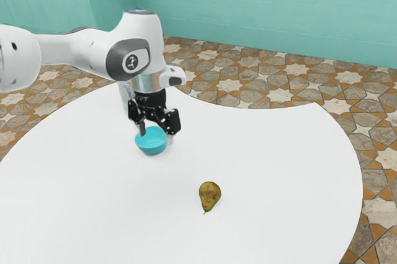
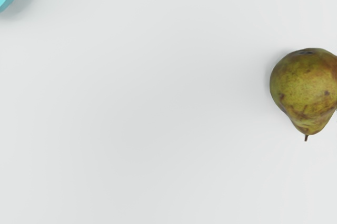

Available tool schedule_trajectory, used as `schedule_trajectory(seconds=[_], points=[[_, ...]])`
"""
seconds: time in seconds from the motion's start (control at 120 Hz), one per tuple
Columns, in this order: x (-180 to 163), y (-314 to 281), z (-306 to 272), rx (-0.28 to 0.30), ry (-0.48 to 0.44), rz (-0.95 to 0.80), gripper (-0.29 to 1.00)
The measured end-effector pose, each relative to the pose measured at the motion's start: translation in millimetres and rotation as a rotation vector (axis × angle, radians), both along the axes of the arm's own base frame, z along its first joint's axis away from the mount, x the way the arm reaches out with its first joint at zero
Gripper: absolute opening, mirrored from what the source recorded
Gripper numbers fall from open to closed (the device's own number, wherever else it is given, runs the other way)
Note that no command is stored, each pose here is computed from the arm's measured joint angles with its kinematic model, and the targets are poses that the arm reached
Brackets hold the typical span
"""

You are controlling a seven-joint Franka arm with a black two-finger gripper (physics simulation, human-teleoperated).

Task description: Place the pear in the bowl.

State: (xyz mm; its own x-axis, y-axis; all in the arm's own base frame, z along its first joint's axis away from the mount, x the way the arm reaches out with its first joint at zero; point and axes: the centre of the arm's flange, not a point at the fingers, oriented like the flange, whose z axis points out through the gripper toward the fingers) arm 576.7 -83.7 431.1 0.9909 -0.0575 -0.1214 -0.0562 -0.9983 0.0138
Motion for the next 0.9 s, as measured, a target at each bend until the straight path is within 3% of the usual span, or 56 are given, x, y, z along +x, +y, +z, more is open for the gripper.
schedule_trajectory(seconds=[0.167, 0.4, 0.9], points=[[7, -44, -22, -0.026, -0.036, -0.027, 0.7], [7, -104, -57, -0.08, -0.047, 0.068, 0.7], [-13, -114, -128, -0.057, -0.065, 0.239, 0.7]])
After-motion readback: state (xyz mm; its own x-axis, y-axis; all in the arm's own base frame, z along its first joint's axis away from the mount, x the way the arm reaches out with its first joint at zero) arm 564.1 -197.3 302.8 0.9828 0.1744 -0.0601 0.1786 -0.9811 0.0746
